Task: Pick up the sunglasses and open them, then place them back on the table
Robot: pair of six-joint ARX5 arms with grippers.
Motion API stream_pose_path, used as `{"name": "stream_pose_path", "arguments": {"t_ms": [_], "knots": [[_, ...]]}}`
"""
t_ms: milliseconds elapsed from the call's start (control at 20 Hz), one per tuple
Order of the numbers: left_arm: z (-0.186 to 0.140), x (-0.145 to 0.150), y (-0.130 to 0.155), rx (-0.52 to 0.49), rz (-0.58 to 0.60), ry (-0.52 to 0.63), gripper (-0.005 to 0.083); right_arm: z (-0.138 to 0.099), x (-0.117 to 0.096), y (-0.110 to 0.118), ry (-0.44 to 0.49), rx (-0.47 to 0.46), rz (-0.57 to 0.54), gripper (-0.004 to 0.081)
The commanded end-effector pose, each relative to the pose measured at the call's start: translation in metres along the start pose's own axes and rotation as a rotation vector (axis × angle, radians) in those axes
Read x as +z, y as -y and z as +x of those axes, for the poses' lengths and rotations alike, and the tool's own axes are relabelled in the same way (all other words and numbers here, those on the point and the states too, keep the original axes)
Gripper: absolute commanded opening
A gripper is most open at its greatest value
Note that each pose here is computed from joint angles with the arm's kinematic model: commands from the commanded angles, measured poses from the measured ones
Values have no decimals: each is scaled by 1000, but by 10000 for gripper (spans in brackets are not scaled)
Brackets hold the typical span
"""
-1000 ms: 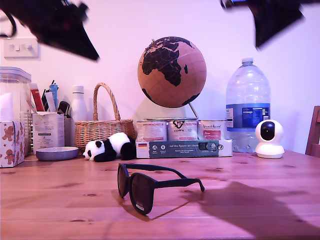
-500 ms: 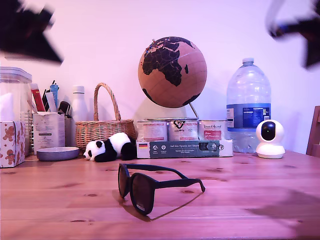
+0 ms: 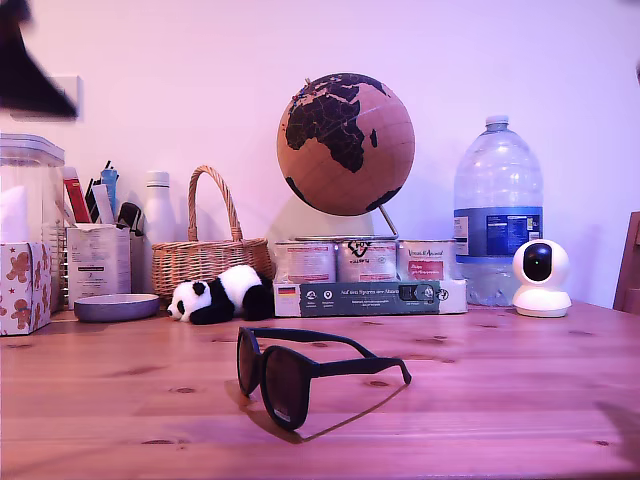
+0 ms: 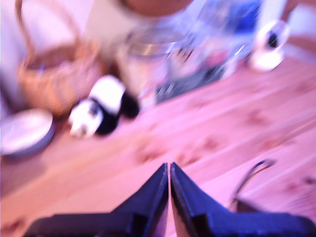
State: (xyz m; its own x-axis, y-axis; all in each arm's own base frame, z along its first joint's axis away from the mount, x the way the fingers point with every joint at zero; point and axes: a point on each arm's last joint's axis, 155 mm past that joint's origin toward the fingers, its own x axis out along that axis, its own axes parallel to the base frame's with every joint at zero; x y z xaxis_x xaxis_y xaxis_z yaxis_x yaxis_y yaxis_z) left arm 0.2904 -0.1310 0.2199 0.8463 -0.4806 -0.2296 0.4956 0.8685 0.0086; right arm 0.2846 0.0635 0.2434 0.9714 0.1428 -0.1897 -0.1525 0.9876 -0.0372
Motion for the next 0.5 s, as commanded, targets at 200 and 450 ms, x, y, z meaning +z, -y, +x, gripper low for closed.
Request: {"name": "stream_pose_path", "arguments": {"t_ms": [200, 450], "knots": [[-9, -6, 4, -7, -7, -14, -24, -4, -4, 0, -16, 5, 0, -12], [-10, -24, 6, -11, -22, -87, -24, -6, -32, 0, -127, 4, -22, -12]]}}
